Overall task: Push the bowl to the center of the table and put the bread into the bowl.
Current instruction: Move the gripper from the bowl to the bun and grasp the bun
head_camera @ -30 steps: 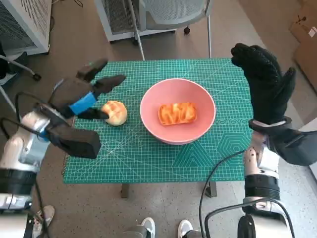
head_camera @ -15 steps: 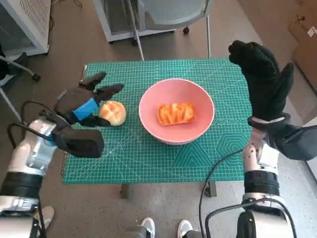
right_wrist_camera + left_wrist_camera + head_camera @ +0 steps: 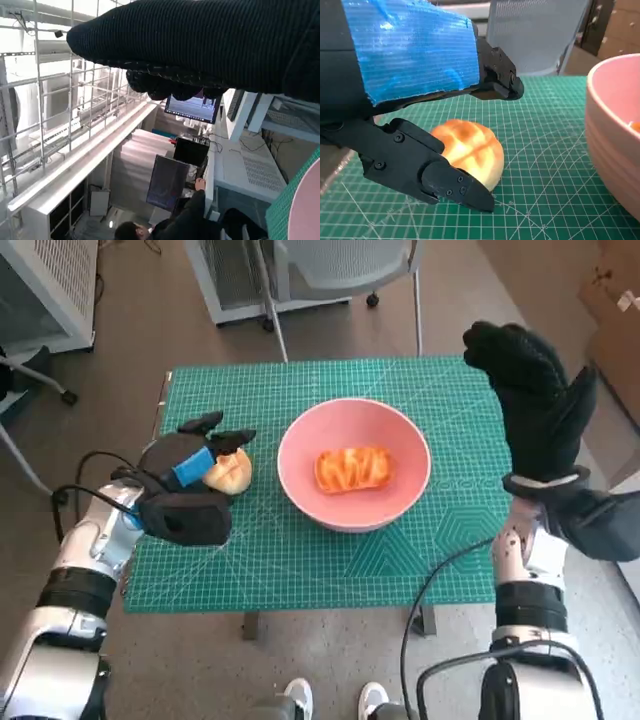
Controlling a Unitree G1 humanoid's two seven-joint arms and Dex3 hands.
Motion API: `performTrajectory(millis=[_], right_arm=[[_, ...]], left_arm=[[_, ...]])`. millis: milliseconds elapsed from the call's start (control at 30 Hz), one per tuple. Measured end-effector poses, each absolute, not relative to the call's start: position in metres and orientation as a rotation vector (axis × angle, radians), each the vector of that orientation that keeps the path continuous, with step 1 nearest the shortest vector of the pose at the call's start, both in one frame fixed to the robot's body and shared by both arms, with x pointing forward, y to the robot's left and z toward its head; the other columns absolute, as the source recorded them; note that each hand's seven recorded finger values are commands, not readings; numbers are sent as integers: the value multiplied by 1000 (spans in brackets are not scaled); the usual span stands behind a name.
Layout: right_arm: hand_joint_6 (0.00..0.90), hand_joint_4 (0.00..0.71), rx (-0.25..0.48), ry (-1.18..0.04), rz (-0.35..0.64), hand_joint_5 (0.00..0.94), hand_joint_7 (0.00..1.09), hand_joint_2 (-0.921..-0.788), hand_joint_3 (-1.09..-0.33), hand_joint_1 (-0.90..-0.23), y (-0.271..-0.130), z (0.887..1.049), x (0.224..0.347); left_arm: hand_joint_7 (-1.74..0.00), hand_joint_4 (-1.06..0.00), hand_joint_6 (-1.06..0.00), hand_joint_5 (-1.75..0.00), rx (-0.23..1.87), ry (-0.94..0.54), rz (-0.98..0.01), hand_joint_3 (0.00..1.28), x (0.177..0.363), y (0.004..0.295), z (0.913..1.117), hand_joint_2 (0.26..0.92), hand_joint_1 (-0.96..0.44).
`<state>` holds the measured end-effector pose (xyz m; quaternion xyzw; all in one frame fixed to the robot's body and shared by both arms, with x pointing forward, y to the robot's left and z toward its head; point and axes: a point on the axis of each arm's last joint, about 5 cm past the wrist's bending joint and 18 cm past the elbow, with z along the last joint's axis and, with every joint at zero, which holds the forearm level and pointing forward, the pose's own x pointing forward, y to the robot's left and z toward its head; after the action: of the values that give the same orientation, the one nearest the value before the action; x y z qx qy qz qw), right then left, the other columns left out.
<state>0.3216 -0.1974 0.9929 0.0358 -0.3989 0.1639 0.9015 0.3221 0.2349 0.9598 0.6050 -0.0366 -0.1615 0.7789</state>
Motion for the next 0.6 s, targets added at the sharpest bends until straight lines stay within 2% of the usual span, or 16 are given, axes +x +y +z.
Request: performTrajectory(millis=[233, 600], right_arm=[[378, 263, 61, -830, 334, 3, 8, -921, -610, -626, -200, 994, 321], [358, 254, 35, -852, 328, 0, 1, -921, -625, -611, -201, 998, 320]], left_arm=[[0, -110, -324, 0, 1292, -29, -355, 1, 327, 229, 952, 798, -380], [-5, -125, -317, -8, 1311, 52, -371, 3, 332, 217, 943, 788, -55]])
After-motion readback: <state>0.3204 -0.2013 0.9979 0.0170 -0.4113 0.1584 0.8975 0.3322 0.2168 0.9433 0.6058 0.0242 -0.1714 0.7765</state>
